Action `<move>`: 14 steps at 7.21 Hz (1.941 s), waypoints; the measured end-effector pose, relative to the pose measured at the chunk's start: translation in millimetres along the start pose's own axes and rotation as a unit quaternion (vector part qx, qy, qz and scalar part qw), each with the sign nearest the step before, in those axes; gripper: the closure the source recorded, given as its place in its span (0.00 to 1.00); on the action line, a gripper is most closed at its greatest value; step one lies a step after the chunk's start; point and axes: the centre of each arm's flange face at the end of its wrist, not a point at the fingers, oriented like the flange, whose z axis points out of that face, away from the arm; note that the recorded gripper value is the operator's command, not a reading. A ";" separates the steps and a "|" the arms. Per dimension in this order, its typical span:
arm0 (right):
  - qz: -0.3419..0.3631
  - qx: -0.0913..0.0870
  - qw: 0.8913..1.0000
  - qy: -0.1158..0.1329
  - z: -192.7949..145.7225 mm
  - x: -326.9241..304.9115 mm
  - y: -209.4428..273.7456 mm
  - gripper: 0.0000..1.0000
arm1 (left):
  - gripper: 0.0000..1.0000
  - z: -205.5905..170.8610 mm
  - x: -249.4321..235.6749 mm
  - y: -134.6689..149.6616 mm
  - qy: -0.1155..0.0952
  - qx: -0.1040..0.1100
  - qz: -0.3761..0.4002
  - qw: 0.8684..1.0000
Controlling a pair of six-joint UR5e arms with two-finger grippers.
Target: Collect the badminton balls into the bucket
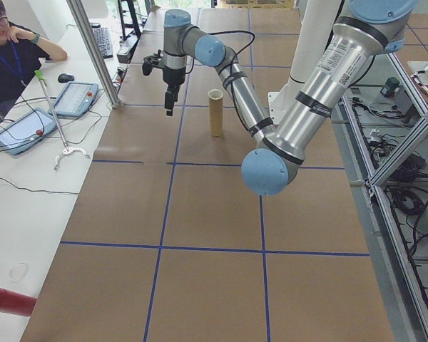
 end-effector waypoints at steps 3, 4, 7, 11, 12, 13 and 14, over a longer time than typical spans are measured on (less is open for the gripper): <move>0.000 0.000 1.000 -0.001 0.1 0.0 0.2 0.00 | 0.00 43.6 -198.4 25.6 0.008 -0.010 0.047 0.999; 0.000 0.000 1.000 0.000 0.1 0.0 0.1 0.00 | 0.00 69.3 -259.6 47.6 0.017 -0.020 0.036 0.999; 0.000 0.000 1.000 0.000 0.0 -0.1 0.0 0.00 | 0.00 145.5 -362.0 133.4 0.030 -0.080 -0.029 0.996; 0.000 0.000 1.000 0.000 0.0 0.0 0.0 0.00 | 0.00 166.1 -378.9 154.6 0.038 -0.105 -0.052 0.992; 0.000 0.000 1.000 0.000 0.0 0.0 0.0 0.00 | 0.00 166.2 -379.0 154.7 0.038 -0.105 -0.052 0.992; 0.000 0.000 1.000 0.000 0.0 0.0 0.0 0.00 | 0.00 165.6 -378.4 152.9 0.037 -0.104 -0.052 0.993; 0.000 0.000 1.000 0.000 0.0 0.0 0.0 0.00 | 0.00 163.9 -376.9 149.4 0.038 -0.101 -0.048 0.993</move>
